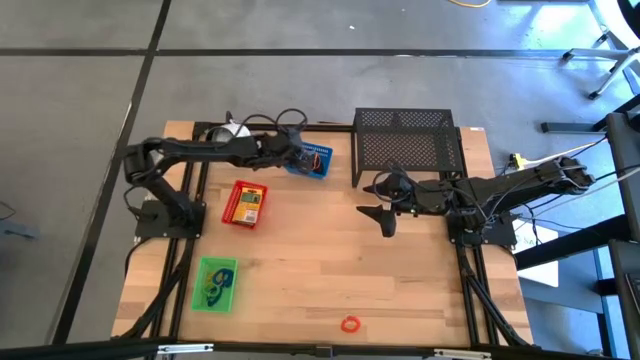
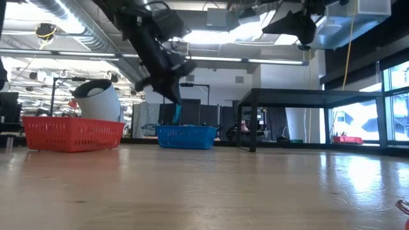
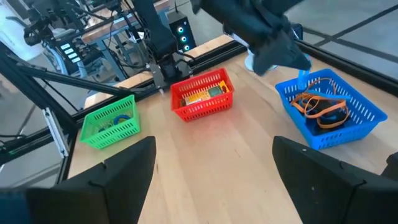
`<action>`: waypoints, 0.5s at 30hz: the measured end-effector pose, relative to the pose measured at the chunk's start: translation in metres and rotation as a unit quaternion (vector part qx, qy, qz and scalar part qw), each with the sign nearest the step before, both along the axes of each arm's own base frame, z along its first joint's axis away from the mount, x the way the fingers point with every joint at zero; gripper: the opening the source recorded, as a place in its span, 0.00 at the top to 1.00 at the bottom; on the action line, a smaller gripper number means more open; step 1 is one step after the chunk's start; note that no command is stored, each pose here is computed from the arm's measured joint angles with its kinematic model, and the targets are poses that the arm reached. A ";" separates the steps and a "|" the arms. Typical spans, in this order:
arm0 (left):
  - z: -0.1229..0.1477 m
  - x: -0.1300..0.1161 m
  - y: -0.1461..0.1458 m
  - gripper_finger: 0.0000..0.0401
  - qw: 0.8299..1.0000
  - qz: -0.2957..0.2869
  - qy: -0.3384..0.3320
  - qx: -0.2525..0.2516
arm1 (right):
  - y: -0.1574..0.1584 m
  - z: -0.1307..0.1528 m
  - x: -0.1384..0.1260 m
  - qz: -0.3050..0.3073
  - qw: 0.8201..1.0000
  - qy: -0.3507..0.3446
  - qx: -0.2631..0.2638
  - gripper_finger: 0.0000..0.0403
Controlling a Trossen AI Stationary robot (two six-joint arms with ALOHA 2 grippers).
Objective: Pick & Place Office Desk Supplies
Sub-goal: Put the blue rubber band into the blue bin
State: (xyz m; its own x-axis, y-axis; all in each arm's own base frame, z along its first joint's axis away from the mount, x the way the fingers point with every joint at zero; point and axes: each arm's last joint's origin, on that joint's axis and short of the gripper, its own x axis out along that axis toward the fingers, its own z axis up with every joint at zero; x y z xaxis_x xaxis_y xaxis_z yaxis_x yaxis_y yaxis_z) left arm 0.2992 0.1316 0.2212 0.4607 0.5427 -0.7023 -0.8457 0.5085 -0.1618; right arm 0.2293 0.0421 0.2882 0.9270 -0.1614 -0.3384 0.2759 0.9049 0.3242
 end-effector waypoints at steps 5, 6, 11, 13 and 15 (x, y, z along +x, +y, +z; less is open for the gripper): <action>-0.020 0.011 0.007 0.98 1.000 0.009 0.016 0.019 | 0.000 0.000 0.000 -0.004 1.000 -0.002 0.011 0.20; -0.022 0.012 0.008 0.97 0.999 0.019 0.018 0.024 | 0.000 0.000 0.000 -0.004 1.000 -0.002 0.012 0.20; -0.027 0.014 0.010 0.93 0.998 0.043 0.023 0.036 | 0.001 0.000 0.000 0.001 1.000 -0.003 0.027 0.20; -0.026 0.013 0.010 0.90 0.998 0.044 0.020 0.037 | 0.002 -0.001 0.000 0.017 0.999 0.000 0.034 0.20; -0.022 0.012 0.009 0.85 0.998 0.043 0.015 0.039 | 0.003 -0.001 0.000 0.042 0.998 0.007 0.043 0.20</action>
